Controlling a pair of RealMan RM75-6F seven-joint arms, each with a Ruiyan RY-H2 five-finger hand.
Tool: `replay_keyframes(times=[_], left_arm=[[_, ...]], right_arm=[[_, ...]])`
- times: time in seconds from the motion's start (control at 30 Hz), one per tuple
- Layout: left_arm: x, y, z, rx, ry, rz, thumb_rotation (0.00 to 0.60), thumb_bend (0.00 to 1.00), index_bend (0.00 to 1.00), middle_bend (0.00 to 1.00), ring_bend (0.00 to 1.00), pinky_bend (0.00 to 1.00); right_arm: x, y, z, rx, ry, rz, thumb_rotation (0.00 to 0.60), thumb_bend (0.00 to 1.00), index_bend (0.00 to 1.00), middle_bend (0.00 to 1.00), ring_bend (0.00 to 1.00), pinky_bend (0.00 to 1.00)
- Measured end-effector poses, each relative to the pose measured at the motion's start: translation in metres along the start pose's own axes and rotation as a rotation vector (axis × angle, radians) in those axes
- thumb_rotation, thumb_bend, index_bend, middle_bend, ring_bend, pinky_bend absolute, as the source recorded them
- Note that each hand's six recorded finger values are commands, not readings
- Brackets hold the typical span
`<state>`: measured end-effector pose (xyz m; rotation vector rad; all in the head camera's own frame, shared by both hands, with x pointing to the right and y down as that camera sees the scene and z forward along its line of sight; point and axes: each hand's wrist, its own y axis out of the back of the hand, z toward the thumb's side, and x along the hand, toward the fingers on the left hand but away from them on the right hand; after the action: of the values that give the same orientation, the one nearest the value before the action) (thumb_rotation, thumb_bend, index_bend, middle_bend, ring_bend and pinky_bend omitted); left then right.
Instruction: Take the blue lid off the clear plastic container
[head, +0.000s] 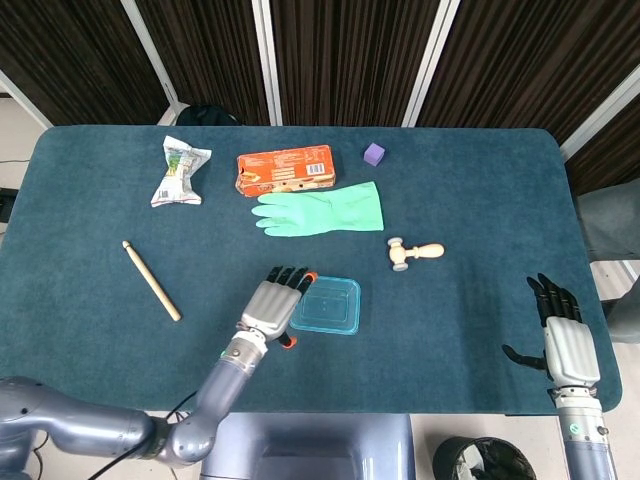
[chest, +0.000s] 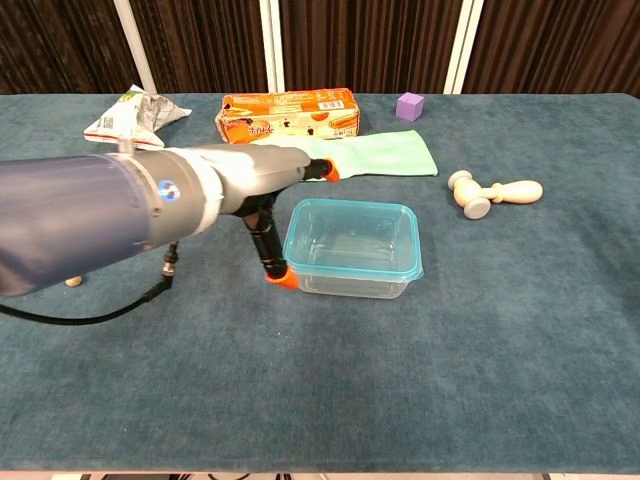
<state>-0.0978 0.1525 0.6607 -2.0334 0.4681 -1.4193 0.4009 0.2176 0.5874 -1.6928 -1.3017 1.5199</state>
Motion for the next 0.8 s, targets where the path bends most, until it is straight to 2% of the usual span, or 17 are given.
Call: replay_keyframes(times=[0.37,0.63,0.73,0.8], left_arm=[[0.023,-0.003,0.014,-0.003,0.06,-0.014,0.6,0.0,0.0,0.0,0.0,0.01],[0.035,-0.01,0.019,-0.026,0.096,-0.028,0.6,0.0,0.0,0.0,0.0,0.08],[0.04,-0.013,0.023,-0.038,0.096,-0.035,0.6,0.02,0.0,0.05,0.02,0.14],[0.043,-0.016,0.027,-0.039,0.092,-0.037,0.6,0.08,0.0,0.12,0.07,0.19]], right_arm=[[-0.001,-0.001,-0.002,-0.011,-0.014,0.005,0.6,0.2,0.0,0.0,0.0,0.0],[-0.002,-0.002,-0.002,-0.019,-0.019,0.012,0.6,0.2,0.0,0.0,0.0,0.0],[-0.002,-0.002,-0.003,-0.021,-0.023,0.013,0.6,0.2,0.0,0.0,0.0,0.0],[-0.002,-0.002,-0.003,-0.02,-0.023,0.013,0.6,0.2,0.0,0.0,0.0,0.0]])
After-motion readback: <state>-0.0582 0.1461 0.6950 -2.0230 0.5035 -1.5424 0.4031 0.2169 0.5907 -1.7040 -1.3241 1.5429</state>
